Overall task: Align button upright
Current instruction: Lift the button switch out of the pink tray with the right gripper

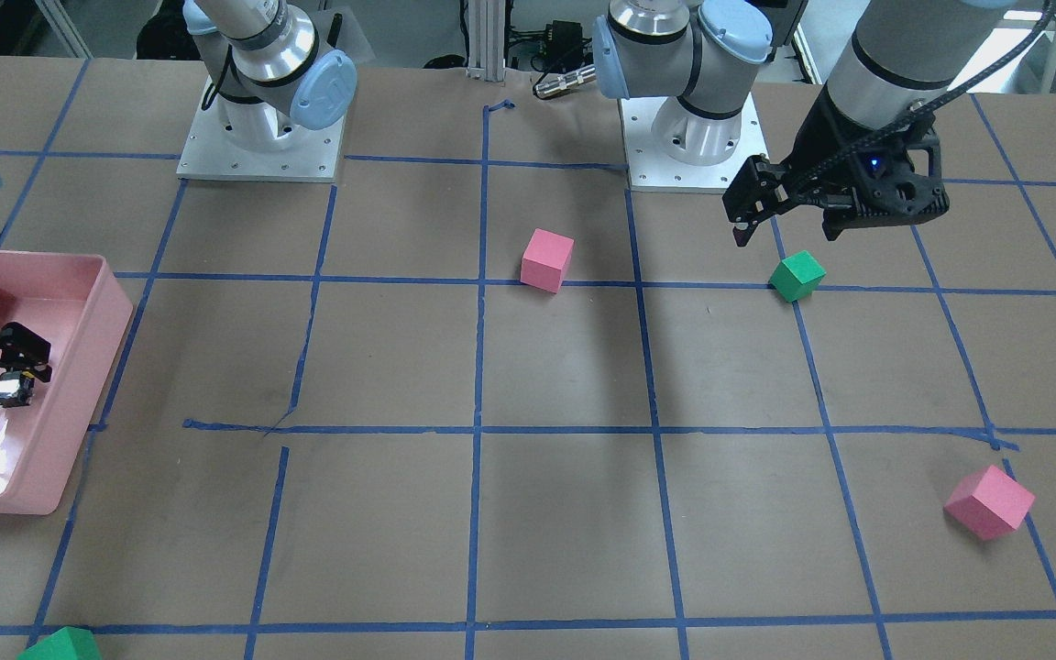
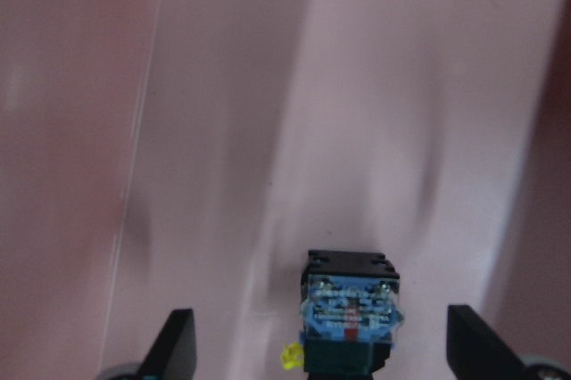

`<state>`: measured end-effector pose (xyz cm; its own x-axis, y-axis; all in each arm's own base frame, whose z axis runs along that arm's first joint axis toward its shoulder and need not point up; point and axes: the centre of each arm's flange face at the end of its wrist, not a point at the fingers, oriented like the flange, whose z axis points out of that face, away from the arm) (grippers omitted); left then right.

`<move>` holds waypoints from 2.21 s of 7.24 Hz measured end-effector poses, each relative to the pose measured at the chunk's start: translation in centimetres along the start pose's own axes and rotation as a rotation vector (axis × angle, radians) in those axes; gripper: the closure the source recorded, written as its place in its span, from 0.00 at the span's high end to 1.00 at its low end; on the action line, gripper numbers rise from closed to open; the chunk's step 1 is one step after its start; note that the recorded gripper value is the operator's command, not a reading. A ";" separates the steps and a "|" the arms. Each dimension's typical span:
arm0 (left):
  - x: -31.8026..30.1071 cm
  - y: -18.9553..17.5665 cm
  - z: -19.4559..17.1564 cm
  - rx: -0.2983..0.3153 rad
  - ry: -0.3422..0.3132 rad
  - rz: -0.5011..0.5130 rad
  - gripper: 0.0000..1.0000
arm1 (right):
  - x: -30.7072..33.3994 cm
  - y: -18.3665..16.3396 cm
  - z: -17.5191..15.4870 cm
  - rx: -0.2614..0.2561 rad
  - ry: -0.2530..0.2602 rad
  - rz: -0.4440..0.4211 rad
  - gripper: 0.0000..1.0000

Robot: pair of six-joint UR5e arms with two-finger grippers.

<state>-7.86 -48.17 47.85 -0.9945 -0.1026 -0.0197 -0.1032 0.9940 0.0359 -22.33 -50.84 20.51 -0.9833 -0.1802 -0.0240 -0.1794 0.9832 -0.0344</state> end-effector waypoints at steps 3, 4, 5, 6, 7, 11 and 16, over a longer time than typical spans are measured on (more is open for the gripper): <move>0.0 0.0 0.1 0.000 0.000 -0.001 1.00 | -0.2 0.3 0.4 -0.011 -0.003 0.020 1.00; -0.1 0.0 0.1 -0.001 0.000 -0.001 1.00 | -0.3 0.4 0.6 -0.015 -0.004 0.025 1.00; -0.1 0.0 0.1 -0.001 0.000 -0.001 1.00 | -0.3 0.5 0.7 -0.020 -0.005 0.026 0.99; -0.1 0.0 0.1 -0.001 -0.001 -0.002 1.00 | -0.5 0.7 1.0 -0.027 -0.009 0.027 0.82; -0.1 0.0 0.1 -0.001 -0.001 -0.002 1.00 | -0.6 0.9 1.3 -0.033 -0.014 0.026 0.65; -0.1 0.0 0.1 -0.001 -0.002 0.001 1.00 | -0.5 1.1 1.1 -0.060 -0.002 0.016 0.00; -0.4 0.1 0.5 -0.008 -0.026 0.002 1.00 | -0.1 0.5 -0.9 -0.043 0.021 0.018 0.00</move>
<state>-7.49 -48.04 47.40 -0.9940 -0.0994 -0.0452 -0.1014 0.9939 0.0441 -22.36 -50.34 21.43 -0.9867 -0.1623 -0.0034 -0.1623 0.9867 0.0085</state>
